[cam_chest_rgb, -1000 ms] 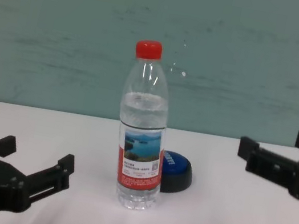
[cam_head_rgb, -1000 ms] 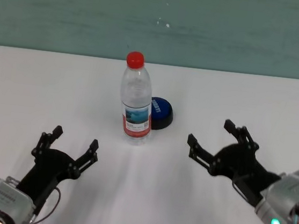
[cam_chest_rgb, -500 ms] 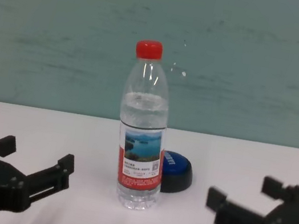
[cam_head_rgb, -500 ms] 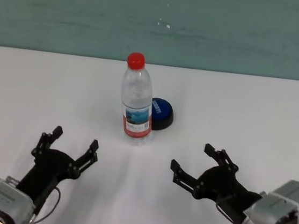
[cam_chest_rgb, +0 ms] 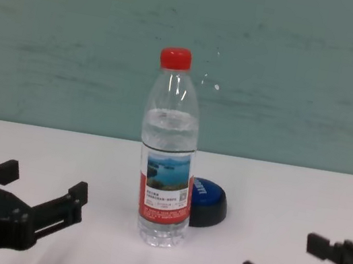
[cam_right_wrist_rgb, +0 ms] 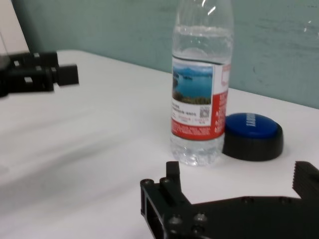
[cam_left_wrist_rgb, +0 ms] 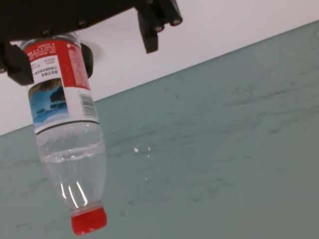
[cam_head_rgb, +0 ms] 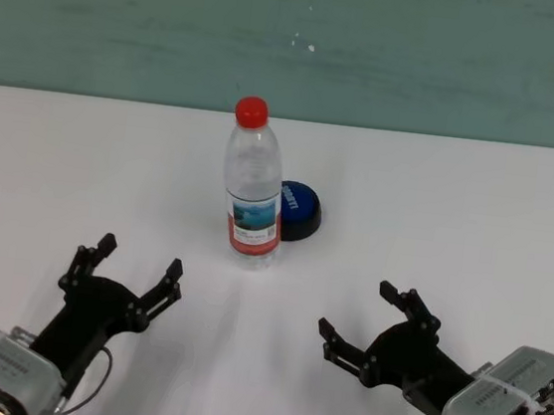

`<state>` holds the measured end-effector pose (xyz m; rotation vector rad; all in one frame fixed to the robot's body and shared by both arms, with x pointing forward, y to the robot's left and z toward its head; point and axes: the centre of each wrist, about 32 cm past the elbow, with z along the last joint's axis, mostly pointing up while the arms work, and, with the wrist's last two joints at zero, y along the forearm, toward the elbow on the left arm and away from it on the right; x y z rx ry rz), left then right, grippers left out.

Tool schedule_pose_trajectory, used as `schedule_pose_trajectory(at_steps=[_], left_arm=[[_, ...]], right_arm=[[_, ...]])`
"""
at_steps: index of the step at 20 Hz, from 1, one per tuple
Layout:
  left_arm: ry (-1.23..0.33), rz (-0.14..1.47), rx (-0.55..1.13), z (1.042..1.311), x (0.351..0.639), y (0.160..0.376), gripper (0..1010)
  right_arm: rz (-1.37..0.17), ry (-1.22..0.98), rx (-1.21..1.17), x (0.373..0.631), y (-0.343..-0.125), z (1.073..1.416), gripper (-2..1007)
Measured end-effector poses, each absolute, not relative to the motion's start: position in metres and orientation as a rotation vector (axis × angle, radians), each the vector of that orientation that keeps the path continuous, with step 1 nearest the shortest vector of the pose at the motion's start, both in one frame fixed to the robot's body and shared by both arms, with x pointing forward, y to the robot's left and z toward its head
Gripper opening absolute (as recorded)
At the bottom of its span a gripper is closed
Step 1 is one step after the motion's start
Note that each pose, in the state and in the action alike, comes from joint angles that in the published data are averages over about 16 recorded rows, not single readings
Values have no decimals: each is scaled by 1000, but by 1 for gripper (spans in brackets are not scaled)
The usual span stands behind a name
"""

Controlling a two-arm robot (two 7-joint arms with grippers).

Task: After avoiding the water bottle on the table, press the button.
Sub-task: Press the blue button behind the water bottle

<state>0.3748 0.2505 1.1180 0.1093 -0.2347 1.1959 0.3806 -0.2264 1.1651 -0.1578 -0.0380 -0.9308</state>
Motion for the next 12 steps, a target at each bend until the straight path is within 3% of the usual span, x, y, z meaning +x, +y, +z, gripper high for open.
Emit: schedule_pose_trajectory(at_steps=[12], left_arm=[[-235, 1196, 109, 1118, 375, 250, 1000]], right_arm=[[-976, -76, -139, 380, -245, 1175, 1004]])
